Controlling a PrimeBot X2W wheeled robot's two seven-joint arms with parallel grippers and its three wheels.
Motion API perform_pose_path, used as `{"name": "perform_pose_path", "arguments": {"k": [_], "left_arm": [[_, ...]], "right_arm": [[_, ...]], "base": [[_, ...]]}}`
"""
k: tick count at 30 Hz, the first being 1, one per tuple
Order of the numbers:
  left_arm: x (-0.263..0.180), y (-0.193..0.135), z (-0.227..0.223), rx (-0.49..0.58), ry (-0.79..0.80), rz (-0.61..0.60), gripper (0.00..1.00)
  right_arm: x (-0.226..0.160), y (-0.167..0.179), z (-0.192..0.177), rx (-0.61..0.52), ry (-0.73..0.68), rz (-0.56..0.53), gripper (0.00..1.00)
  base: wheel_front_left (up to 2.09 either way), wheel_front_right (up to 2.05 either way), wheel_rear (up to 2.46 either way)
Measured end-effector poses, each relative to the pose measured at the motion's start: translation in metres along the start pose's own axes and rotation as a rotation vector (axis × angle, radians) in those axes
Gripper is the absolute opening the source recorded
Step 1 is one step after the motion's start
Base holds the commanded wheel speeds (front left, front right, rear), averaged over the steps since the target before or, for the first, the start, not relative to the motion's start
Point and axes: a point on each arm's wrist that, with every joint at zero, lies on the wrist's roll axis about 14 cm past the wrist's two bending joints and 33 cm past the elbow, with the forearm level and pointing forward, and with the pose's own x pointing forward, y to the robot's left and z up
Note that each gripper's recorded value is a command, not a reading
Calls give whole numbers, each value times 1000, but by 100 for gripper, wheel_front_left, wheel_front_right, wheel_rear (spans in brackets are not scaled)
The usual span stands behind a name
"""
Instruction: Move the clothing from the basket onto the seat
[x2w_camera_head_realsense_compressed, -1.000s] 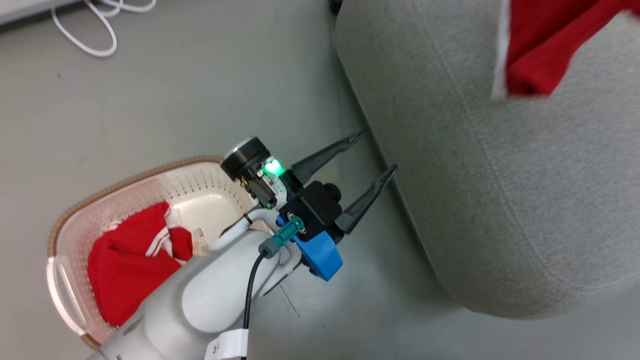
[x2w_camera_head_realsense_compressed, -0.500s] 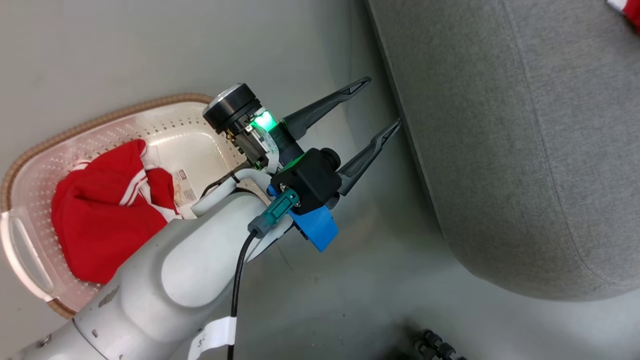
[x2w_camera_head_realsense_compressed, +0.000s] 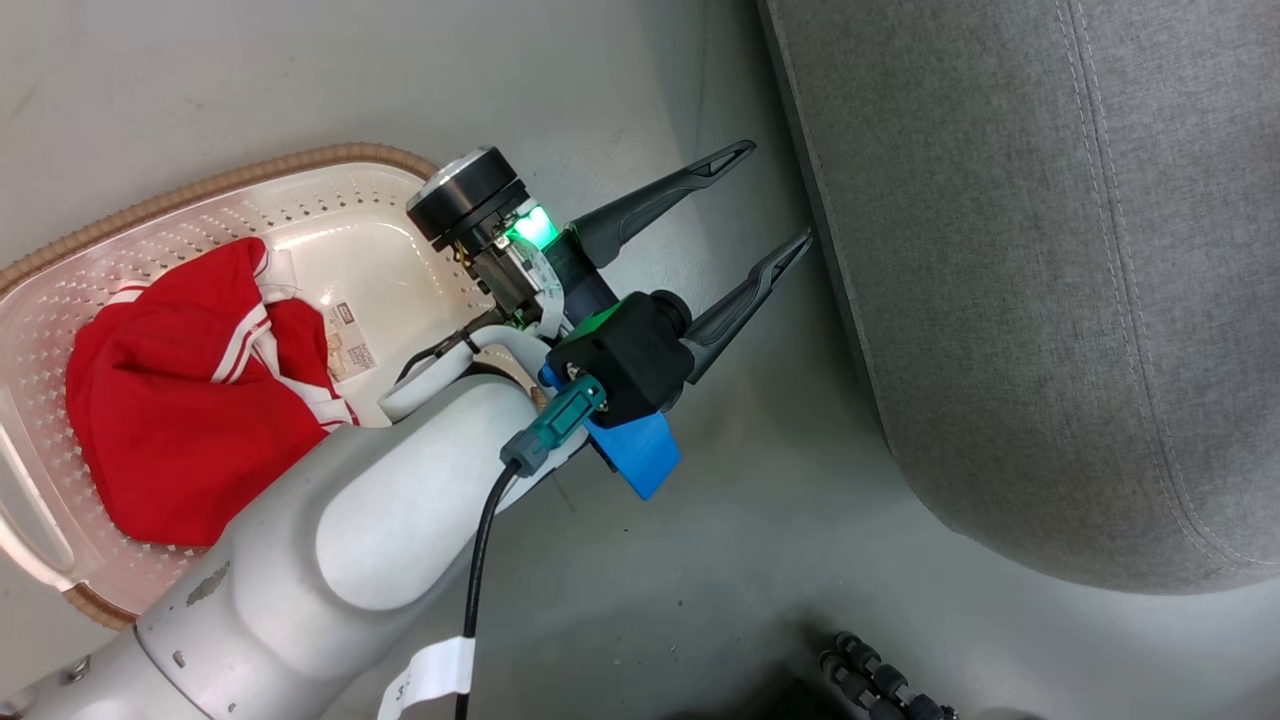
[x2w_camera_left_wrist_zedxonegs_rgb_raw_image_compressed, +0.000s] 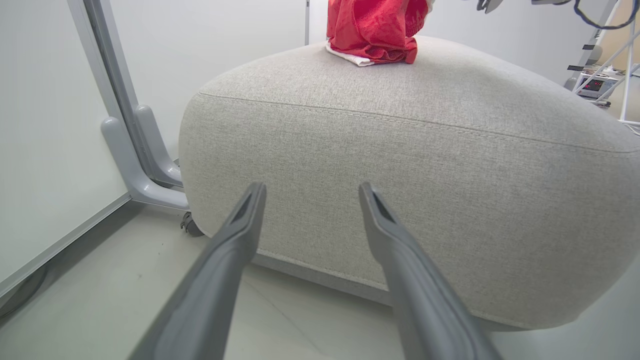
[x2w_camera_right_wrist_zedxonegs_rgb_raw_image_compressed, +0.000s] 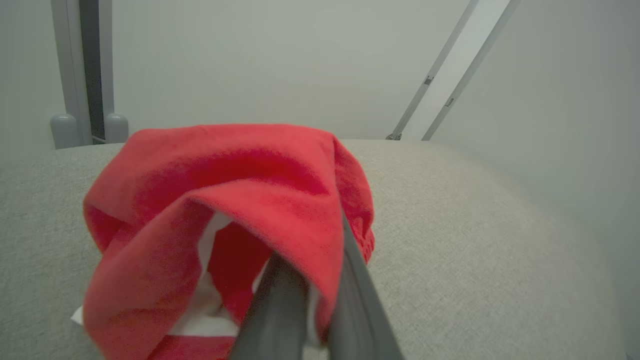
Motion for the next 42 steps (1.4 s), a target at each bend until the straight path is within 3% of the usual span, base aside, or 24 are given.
{"name": "perform_pose_path", "arguments": {"k": [9,10,11,12,26,34,42], "left_arm": [[1,0,1,8,-2,-6,100],[1,0,2,11,-2,-5,100],[1,0,3,15,-2,-5,100],[2,0,5,19,-2,-4,100],[1,-22,71,48,-59,47,100],[-32,-4,133,82,-144,251,100],[-97,21,175,115,-201,513,100]], "right_arm": [[-25,19,-47,76,130,10,0],[-27,20,-49,84,134,10,36],[-29,20,-48,86,135,11,96],[-32,19,-48,86,135,12,100],[-99,8,-10,22,68,117,100],[-127,37,44,83,-79,255,100],[-157,82,93,178,-212,400,100]], "base": [[0,0,0],[0,0,0],[0,0,0],[0,0,0],[0,0,0],[0,0,0],[0,0,0]]}}
